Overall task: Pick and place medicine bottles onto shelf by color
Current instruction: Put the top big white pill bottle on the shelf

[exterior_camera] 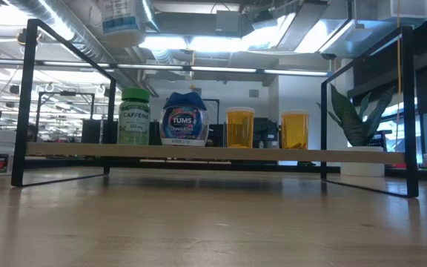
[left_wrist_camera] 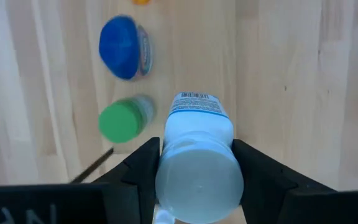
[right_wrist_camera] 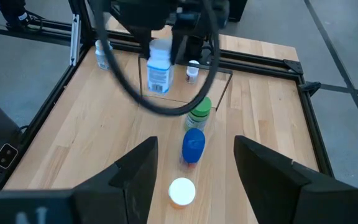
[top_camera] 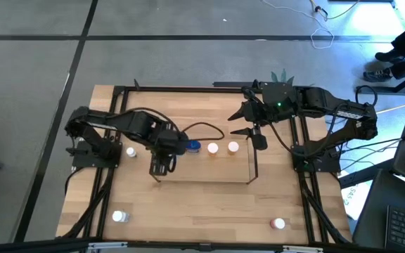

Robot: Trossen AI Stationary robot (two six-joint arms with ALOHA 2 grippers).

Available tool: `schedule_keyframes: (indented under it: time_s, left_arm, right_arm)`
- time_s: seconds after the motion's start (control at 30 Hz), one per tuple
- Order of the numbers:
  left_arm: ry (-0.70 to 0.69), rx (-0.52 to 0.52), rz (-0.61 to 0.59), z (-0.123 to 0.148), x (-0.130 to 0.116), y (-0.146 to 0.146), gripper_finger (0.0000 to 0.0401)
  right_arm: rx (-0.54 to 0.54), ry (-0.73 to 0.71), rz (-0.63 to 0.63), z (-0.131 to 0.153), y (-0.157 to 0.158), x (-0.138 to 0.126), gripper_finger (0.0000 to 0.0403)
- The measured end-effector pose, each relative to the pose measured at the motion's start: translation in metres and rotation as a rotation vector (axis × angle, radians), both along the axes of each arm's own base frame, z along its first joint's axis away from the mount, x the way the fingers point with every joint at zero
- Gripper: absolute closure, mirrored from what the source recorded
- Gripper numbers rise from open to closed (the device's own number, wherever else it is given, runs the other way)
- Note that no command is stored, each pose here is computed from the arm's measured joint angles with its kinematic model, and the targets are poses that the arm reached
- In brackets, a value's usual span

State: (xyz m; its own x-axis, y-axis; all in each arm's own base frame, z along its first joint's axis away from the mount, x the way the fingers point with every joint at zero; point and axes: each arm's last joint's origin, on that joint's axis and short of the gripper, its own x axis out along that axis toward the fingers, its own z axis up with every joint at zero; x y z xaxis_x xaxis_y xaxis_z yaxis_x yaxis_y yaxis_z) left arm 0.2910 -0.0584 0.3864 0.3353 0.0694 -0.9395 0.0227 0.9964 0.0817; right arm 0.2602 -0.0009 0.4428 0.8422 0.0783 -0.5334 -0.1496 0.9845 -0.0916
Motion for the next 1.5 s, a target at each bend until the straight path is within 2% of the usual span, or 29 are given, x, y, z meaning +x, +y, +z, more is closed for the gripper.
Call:
schedule_keyframes:
  time_s: [0.13, 0.37, 0.8, 1.1, 1.33, 1.5]
  left_arm:
    - [-0.039, -0.006, -0.012, -0.010, 0.007, -0.004, 0.0244]
    - [0.031, -0.029, -0.024, -0.043, 0.011, -0.008, 0.0244]
    - [0.048, -0.079, -0.005, -0.090, 0.019, -0.009, 0.0244]
    - [0.051, -0.062, 0.061, -0.112, 0.021, 0.004, 0.0244]
    - [0.100, -0.076, 0.062, -0.129, 0.017, 0.006, 0.0244]
    - [0.103, -0.074, 0.066, -0.132, 0.016, 0.006, 0.0244]
  right_arm:
    - [0.000, 0.000, 0.000, 0.000, 0.000, 0.000, 0.0189]
    - [0.000, 0.000, 0.000, 0.000, 0.000, 0.000, 0.0189]
    - [0.000, 0.000, 0.000, 0.000, 0.000, 0.000, 0.0189]
    - [0.000, 0.000, 0.000, 0.000, 0.000, 0.000, 0.0189]
    - [0.000, 0.000, 0.000, 0.000, 0.000, 0.000, 0.0189]
    - [0.000, 0.000, 0.000, 0.000, 0.000, 0.000, 0.0189]
